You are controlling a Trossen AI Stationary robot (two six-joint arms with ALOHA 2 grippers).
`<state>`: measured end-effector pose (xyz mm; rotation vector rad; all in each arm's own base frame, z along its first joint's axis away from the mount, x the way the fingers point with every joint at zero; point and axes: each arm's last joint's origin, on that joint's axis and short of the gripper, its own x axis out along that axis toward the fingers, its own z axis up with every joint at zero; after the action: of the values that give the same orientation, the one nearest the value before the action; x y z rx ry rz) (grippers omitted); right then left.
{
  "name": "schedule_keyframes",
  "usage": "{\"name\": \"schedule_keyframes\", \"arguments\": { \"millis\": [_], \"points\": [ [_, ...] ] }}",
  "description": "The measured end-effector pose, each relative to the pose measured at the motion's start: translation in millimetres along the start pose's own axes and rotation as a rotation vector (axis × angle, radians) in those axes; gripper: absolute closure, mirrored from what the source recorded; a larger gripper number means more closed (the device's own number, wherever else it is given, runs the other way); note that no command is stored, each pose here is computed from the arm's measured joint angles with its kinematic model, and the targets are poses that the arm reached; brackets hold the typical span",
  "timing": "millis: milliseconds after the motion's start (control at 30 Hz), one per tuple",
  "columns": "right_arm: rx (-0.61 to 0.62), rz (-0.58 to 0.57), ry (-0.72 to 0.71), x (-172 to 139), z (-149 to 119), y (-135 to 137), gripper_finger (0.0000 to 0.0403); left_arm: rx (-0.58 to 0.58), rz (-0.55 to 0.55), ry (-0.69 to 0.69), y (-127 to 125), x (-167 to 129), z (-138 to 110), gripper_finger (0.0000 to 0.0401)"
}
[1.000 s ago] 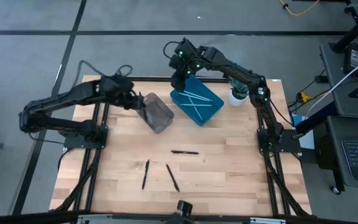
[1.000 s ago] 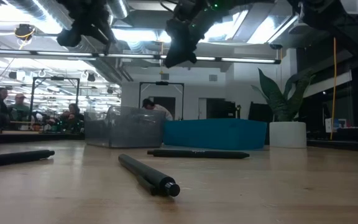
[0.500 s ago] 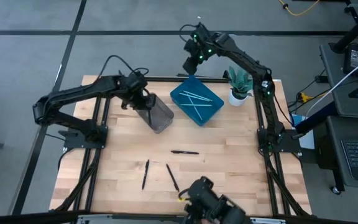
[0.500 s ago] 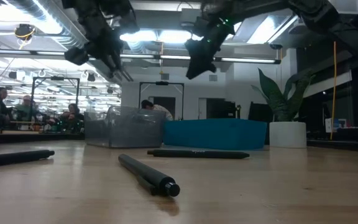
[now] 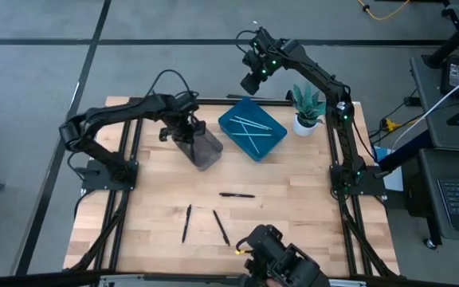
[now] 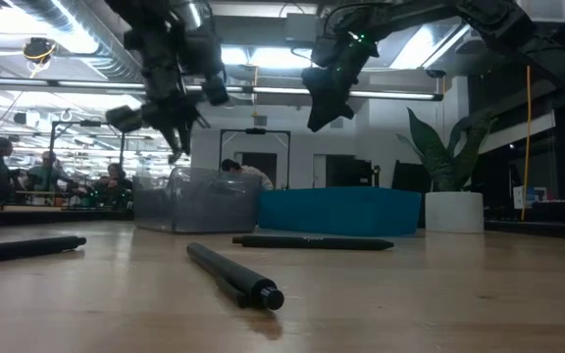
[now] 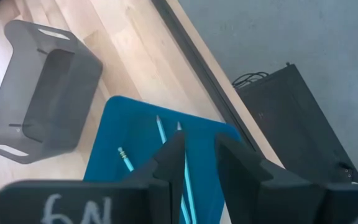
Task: Sort pens & pencils
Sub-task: Put the black pen into the black bin
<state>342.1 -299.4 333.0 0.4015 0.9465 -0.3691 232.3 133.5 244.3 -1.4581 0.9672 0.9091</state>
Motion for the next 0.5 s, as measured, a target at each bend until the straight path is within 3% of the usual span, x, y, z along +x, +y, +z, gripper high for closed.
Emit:
{"name": "schedule_keyframes", "arguments": {
  "millis": [500],
  "points": [
    [-0.012, 0.004, 0.038, 0.1, -3.7, 0.9, 0.0313, 0.001, 0.001, 0.038, -0.1, 32.7, 33.6, 0.0374]
  ]
}}
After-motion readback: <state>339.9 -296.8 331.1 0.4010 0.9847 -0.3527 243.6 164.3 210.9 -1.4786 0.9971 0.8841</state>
